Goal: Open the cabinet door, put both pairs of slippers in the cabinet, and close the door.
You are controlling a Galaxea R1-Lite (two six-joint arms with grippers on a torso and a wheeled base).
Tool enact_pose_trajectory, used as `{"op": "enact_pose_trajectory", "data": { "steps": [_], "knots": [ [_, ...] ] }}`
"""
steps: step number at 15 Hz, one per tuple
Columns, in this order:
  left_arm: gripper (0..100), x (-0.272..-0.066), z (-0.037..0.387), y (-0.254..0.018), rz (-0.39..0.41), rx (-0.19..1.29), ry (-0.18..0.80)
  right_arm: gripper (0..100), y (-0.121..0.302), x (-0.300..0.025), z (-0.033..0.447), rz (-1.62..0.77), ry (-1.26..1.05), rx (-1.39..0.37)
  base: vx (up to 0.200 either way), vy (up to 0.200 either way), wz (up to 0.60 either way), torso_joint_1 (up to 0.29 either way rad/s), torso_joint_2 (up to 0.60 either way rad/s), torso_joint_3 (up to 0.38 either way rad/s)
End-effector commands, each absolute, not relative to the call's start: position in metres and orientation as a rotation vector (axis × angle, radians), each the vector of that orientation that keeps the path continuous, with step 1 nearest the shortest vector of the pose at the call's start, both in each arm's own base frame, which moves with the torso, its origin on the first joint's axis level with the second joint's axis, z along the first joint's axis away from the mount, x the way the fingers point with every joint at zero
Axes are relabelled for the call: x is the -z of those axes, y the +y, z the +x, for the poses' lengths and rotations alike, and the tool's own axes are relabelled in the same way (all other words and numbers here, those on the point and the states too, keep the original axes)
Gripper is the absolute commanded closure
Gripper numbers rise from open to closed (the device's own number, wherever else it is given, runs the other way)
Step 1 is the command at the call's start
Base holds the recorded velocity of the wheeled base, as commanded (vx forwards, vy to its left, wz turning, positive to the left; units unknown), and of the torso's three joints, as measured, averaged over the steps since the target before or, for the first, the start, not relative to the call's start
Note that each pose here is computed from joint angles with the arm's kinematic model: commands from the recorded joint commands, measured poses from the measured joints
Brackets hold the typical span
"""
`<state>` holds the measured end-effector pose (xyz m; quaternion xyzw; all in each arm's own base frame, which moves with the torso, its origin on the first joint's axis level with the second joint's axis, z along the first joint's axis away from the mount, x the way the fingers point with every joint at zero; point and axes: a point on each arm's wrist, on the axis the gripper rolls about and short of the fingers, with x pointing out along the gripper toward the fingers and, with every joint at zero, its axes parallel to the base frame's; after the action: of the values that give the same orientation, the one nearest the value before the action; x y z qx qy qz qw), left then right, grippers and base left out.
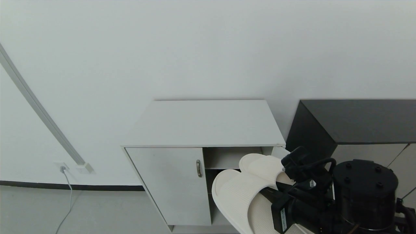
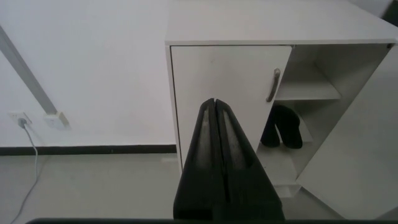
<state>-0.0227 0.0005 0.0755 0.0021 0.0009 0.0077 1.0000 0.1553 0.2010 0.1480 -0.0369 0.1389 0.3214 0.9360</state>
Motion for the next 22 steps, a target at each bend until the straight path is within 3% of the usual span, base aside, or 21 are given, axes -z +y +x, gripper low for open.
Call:
{"op": "enact_pose_trajectory", "data": {
  "steps": [1,10,22],
  "knots": [
    [100,-0.0755,-0.0227,0.0005,0.005,-0.015,0.002,100,0.2014,-0.1473,0.1556,-0.077,0.286,-0.656,0.0,0.0,0.0,-0.144,0.34,0.168],
    [100,-0.0755,-0.0227,0.0005,0.005,-0.015,0.002,100,0.2009,-0.1458,0.1548,-0.081,0.291,-0.655,0.0,0.0,0.0,-0.164,0.38,0.21],
    [100,-0.0755,-0.0227,0.0005,0.005,-0.017,0.002,100,0.2049,-0.1397,0.1506,-0.1,0.31,-0.671,0.0,0.0,0.0,-0.217,0.53,0.314]
  ]
}}
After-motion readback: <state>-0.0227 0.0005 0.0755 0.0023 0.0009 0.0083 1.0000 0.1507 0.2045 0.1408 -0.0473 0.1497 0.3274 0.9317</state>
